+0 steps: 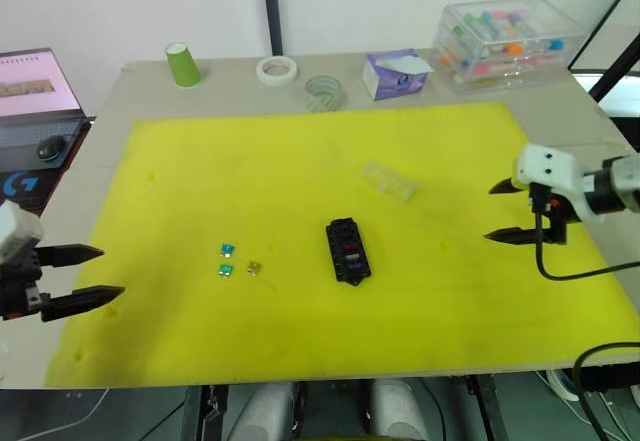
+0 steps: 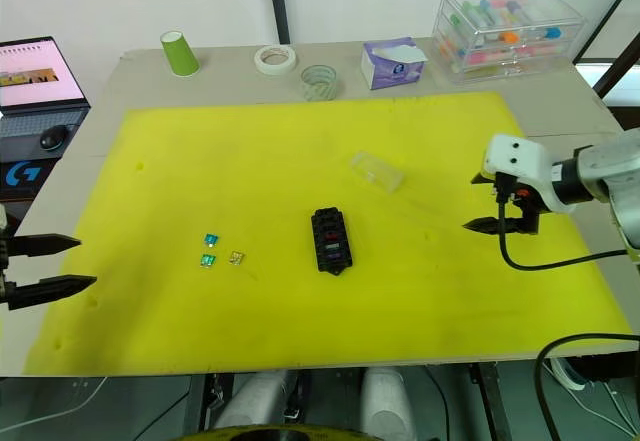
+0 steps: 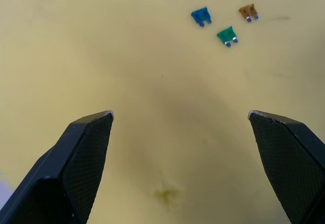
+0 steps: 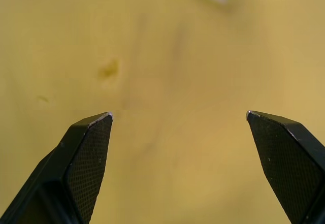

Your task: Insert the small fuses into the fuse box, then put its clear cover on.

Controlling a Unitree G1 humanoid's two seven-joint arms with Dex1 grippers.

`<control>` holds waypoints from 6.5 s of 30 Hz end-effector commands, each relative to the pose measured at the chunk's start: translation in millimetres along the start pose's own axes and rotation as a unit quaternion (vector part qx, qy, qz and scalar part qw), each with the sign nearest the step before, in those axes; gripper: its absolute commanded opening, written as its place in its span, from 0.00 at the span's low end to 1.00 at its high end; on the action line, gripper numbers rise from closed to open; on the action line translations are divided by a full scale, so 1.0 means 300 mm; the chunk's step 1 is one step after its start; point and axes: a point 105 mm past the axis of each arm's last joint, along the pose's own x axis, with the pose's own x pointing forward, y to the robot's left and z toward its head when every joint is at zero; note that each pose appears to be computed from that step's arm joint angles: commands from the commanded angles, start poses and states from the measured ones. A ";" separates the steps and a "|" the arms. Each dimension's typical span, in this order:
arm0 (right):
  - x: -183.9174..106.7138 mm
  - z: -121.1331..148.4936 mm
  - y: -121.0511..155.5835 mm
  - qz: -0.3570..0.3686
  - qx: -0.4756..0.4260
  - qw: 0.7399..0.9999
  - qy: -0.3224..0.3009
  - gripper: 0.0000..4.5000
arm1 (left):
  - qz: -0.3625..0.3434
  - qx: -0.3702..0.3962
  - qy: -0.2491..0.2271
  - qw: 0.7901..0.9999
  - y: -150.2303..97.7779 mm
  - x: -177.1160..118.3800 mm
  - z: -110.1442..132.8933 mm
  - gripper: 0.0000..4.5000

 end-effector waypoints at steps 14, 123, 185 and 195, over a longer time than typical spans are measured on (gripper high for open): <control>0.152 0.490 0.240 0.141 -0.144 0.961 -0.190 0.99 | -0.172 -0.367 -0.065 0.912 -0.111 0.278 -0.043 1.00; 0.082 0.665 0.270 0.246 0.042 0.932 -0.265 0.08 | -0.287 0.102 -0.290 0.907 -0.419 0.415 0.484 0.00; 0.339 0.416 0.193 0.169 -0.153 0.970 -0.083 0.00 | -0.213 0.206 -0.154 0.943 -0.396 0.731 0.281 0.99; 0.364 0.390 0.207 0.180 -0.147 0.970 -0.073 0.00 | -0.211 0.210 -0.155 0.942 -0.396 0.732 0.281 0.99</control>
